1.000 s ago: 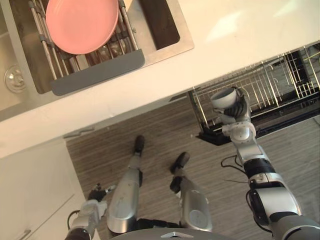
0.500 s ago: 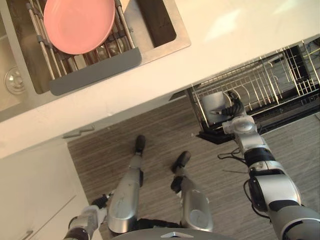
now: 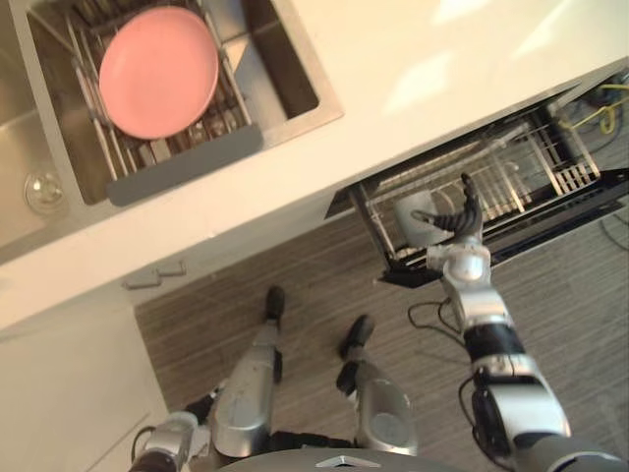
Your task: Walk over to the sink, pick up the cup, carry it to the dishwasher, place the cup inside the dishwasher, then close the dishwasher door
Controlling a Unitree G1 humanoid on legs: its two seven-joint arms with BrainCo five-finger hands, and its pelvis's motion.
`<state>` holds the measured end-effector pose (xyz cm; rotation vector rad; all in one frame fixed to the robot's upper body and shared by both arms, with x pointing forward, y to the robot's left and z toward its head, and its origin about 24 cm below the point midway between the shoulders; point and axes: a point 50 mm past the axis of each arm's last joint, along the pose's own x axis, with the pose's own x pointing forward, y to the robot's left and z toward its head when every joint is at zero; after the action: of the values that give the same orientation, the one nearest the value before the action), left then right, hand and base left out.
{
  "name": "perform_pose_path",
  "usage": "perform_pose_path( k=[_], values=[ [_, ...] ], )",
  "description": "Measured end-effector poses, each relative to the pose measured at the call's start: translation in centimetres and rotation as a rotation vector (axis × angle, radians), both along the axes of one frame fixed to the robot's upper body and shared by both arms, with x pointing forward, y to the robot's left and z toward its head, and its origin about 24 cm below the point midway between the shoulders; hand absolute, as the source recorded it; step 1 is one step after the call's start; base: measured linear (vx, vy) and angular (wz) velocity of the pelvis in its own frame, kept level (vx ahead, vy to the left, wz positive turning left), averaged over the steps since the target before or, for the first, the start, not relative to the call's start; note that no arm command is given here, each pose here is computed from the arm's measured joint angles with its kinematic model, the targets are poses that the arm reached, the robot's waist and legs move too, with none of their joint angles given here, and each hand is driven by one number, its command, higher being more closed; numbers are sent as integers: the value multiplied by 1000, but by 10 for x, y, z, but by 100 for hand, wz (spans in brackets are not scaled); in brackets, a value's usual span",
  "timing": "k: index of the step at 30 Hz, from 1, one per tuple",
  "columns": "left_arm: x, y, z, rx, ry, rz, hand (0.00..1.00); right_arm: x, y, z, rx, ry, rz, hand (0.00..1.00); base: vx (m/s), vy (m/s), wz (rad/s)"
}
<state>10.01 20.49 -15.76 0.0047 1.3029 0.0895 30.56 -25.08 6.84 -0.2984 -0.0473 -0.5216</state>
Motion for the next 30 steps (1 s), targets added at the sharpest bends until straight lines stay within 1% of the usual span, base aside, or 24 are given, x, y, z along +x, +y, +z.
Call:
perform_pose_path(
  k=[2,3,4,5,6,7,8,10,11,13,16,18,20,23,26,28,30],
  values=[
    [-23,8,-4,15,32,162,0,-38,0,-24,171,-59,-100,0,106,-45,-1],
    [-28,10,-4,23,39,186,0,-46,0,-26,226,-89,-117,0,76,-39,3],
    [-36,13,-6,28,48,230,0,-60,3,-27,344,-166,-139,0,59,-40,5],
    [-41,14,-6,30,47,257,0,-70,5,-24,464,-268,-143,0,21,-30,9],
    [-43,15,-6,36,45,265,0,-73,6,-22,516,-319,-143,0,33,-33,15],
    [-46,19,-6,56,43,290,0,-78,9,-15,598,-414,-123,0,36,-31,20],
    [-48,20,-6,79,41,305,0,-79,13,-4,639,-495,-75,0,41,-37,19],
    [-49,22,-5,114,33,314,0,-79,20,11,643,-570,32,0,11,-39,14],
    [-49,23,-5,136,29,324,0,-78,29,27,621,-617,141,0,36,-48,16],
    [-49,23,-5,150,32,340,0,-76,35,37,602,-624,234,0,68,-68,25],
    [-50,23,-5,172,36,378,0,-71,40,37,613,-590,317,0,84,-67,31],
    [-52,22,-5,193,28,407,0,-69,42,40,620,-599,377,0,29,-21,14],
    [-54,21,-4,220,24,423,0,-65,45,50,594,-627,433,0,5,-16,15],
    [-57,18,-5,232,38,411,0,-65,50,63,551,-647,493,0,-58,3,34],
    [-65,16,-6,239,59,422,0,-67,43,74,511,-675,476,0,6,48,70],
    [-69,9,-8,228,73,422,0,-66,39,73,497,-656,454,0,7,84,38],
    [-77,10,-8,236,93,422,0,-64,42,71,467,-616,454,0,0,62,13]
  ],
)
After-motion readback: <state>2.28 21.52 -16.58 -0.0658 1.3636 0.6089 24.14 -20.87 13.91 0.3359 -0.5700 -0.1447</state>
